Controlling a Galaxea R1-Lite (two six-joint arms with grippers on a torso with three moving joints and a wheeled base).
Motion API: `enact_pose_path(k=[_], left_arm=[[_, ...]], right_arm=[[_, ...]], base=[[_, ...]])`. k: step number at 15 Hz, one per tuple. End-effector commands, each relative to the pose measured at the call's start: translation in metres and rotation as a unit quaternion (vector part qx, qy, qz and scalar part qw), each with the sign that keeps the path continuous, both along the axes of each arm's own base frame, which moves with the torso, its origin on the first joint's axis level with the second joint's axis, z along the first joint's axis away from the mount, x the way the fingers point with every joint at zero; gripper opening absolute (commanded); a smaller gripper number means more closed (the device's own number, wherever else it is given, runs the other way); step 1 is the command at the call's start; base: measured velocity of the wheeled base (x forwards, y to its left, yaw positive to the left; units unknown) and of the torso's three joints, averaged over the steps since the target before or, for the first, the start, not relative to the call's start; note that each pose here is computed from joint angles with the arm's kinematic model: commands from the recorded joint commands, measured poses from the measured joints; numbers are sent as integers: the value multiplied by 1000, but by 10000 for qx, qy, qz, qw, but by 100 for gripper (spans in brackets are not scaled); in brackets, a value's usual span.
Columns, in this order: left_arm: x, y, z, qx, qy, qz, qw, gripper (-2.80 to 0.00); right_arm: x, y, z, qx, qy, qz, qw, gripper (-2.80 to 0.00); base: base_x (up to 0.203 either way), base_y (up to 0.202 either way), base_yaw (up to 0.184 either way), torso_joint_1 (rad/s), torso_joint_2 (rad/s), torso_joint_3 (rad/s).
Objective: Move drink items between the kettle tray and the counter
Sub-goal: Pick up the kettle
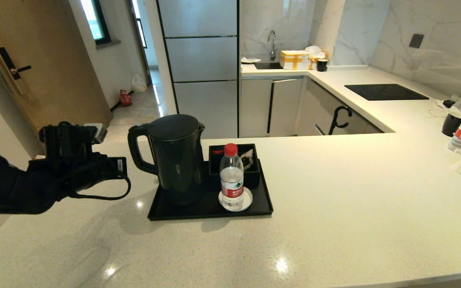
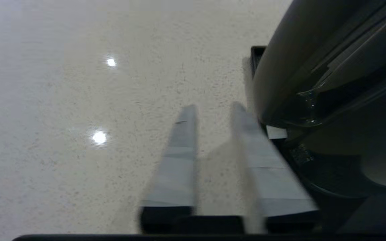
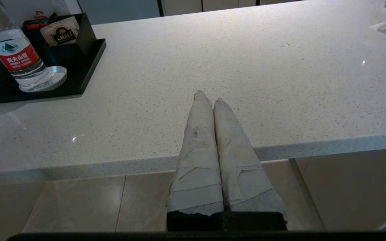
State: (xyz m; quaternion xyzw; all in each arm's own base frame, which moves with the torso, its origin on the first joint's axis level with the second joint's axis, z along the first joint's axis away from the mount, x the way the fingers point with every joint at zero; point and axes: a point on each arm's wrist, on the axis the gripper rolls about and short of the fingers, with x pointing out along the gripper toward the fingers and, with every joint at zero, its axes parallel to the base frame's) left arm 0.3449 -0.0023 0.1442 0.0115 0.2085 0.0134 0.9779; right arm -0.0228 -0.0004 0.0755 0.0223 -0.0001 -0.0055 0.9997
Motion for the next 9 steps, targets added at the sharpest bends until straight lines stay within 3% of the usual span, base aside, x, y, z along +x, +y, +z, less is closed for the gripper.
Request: enact_pose_path(k=[1,9], left_arm=[[8,-2,-7,4,63,-22,10000,0],[23,-17,0,50,-133,-49,9999,0]], right_arm=[[0,0,0,-1,8,1,10000,-280],[0,0,0,-1,0,-14,10000,-280]], base=[[0,0,0,0,0,0],[0,0,0,0,0,0]])
